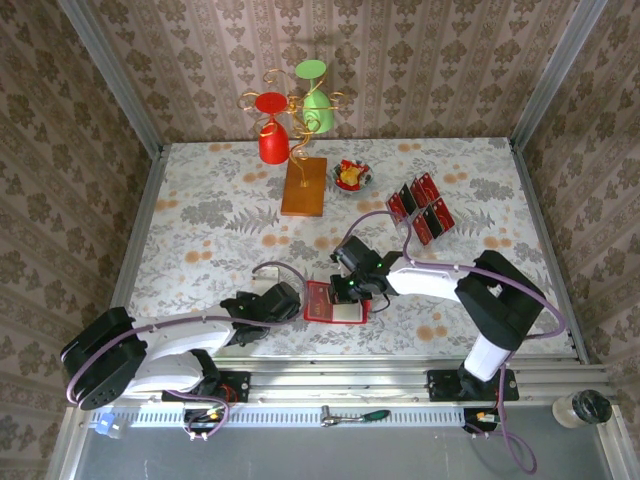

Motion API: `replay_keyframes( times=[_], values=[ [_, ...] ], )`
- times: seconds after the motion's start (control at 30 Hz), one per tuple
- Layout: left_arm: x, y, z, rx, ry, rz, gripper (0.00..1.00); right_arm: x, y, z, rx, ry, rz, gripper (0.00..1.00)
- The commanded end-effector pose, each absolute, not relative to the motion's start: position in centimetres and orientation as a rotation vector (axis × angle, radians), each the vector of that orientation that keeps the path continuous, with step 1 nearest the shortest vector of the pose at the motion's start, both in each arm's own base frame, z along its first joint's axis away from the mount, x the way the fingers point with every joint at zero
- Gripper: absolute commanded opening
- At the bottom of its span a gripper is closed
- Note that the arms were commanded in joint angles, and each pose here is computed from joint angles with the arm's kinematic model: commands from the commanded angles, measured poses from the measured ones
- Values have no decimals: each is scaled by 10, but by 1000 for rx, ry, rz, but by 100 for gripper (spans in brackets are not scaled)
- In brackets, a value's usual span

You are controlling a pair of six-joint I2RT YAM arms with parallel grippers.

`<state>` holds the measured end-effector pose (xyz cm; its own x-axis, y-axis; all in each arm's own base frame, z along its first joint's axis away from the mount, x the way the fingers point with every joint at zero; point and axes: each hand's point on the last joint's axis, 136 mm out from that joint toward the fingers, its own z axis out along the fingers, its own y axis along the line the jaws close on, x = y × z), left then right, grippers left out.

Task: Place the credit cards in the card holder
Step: Insert the credit card into the card slot.

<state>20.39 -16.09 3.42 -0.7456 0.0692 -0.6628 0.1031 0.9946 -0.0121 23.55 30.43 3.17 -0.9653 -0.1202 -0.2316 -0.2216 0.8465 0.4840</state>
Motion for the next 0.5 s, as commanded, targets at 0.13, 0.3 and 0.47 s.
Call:
replay_keyframes(
  times=[0.13, 0.3, 0.47],
  values=[
    [204, -159, 36, 136, 2422, -45, 100, 232, 311, 17, -273, 2867, 795, 0],
    [207, -168, 48, 148, 2412, -81, 100, 234, 306, 35, -281, 2830, 789, 0],
    [213, -186, 74, 166, 2371, -162, 100, 235, 285, 45, -246, 2802, 737, 0]
  ],
)
